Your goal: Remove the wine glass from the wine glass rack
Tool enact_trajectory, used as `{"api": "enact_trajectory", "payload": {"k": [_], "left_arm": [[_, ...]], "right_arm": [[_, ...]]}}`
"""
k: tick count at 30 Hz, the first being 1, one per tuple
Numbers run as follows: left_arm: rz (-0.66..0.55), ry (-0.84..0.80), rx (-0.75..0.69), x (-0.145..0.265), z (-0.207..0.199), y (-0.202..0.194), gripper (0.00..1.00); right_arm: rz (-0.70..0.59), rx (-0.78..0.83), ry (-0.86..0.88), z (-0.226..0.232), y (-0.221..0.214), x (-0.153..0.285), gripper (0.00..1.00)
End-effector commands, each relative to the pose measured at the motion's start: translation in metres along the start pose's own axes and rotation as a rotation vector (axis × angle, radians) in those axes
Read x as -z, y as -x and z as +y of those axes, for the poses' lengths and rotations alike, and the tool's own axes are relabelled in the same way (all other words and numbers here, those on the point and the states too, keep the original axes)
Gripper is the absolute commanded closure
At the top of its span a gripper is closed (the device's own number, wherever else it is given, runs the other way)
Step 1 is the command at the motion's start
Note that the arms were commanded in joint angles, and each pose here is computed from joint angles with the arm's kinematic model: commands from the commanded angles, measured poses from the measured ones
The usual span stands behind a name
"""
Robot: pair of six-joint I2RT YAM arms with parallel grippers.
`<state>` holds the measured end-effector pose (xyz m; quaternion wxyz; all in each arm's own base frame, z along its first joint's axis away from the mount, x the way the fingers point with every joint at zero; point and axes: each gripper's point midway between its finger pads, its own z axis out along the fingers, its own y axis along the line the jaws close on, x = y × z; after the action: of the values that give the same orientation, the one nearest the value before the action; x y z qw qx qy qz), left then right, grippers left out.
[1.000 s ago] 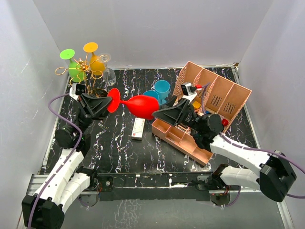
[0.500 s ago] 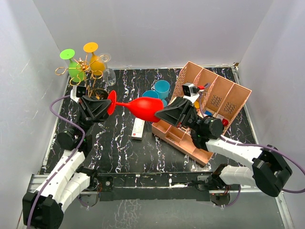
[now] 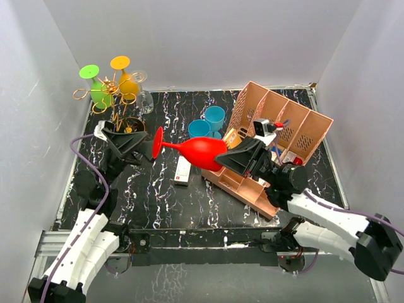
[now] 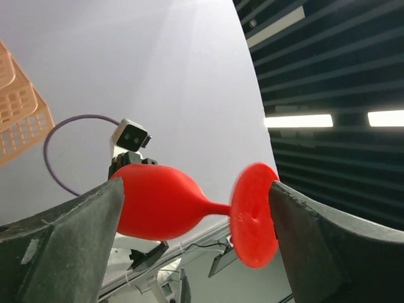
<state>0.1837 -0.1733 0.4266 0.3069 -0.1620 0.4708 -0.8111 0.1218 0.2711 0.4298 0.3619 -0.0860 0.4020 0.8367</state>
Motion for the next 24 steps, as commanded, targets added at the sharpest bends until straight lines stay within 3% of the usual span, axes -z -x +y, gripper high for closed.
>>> {"api": "enact_trajectory", "payload": {"k": [1, 6, 10, 15, 24], "left_arm": [[-0.036, 0.142, -0.093, 0.011, 0.032, 0.003, 0.03], [-0.081, 0.351, -0.176, 0.022, 0.066, 0.012, 0.03], [-0.144, 0.561, -0.232, 0.039, 0.090, 0.025, 0.03], [-0.240, 0.808, -0.264, 0.075, 0.116, 0.039, 0.03], [-0.300, 0.921, -0.464, 0.092, 0.088, 0.052, 0.03]], "right_arm": [[-0.031, 0.064, -0.206, -0.023, 0.006, 0.009, 0.92], [-0.066, 0.114, -0.547, -0.063, 0.014, 0.041, 0.92], [-0.067, 0.167, -0.683, -0.079, 0.013, 0.069, 0.92], [-0.009, 0.255, -0.750, -0.090, 0.009, 0.082, 0.92], [0.314, 0.395, -0.731, -0.109, -0.010, 0.057, 0.92]]}}
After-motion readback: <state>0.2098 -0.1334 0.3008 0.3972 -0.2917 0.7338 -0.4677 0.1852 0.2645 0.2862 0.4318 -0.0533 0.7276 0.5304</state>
